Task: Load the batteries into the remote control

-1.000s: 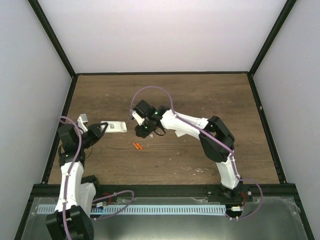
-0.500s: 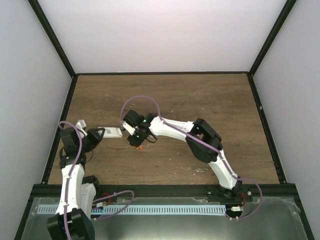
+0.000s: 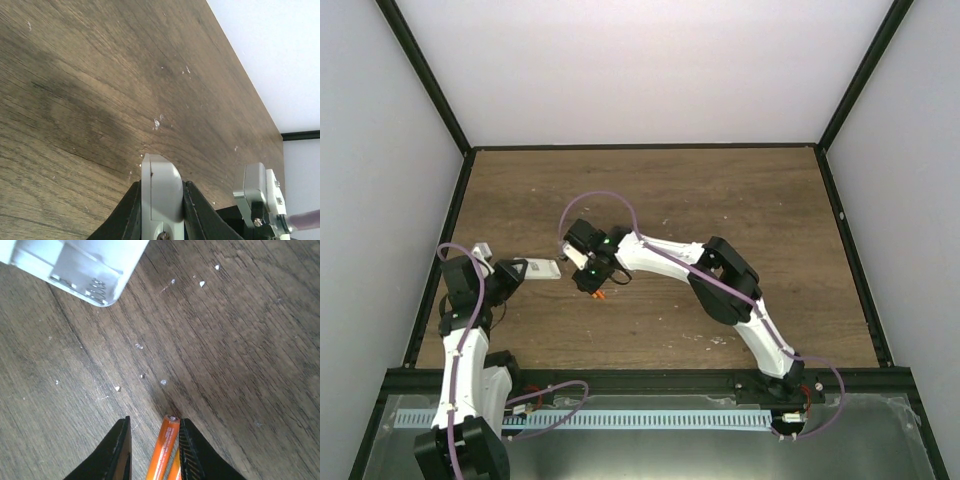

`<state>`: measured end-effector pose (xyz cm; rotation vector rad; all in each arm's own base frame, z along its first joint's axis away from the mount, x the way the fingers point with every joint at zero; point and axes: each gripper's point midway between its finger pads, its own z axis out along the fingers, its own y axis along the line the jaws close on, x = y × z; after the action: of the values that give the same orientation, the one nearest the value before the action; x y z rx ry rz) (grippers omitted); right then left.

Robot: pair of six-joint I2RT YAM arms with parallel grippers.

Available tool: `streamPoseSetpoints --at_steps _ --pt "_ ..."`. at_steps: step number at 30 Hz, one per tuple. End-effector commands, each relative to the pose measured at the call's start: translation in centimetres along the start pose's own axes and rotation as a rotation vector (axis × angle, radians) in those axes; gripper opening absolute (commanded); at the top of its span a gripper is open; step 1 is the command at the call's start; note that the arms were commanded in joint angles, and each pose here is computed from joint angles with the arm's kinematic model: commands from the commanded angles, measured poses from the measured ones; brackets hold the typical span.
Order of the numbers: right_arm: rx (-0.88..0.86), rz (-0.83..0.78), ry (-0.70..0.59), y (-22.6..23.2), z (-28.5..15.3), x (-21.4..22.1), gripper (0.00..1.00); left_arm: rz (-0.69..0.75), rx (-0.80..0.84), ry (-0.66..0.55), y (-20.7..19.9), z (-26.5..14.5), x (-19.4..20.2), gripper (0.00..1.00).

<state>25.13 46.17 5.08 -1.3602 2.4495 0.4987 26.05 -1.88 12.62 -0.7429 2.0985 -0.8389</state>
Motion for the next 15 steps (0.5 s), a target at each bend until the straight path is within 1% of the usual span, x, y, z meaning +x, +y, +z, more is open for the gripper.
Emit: streamPoseSetpoints --at_steps 1,15 --pt "-0.007 0.001 0.01 0.3 0.4 -0.5 0.21 0.025 0.025 -0.027 -1.2 -0.4 -1.1 0.0" --pt "-0.003 0.008 0.054 0.1 1.4 0.7 0.2 0.025 0.032 -0.021 -1.3 -0.4 -1.0 0.0"
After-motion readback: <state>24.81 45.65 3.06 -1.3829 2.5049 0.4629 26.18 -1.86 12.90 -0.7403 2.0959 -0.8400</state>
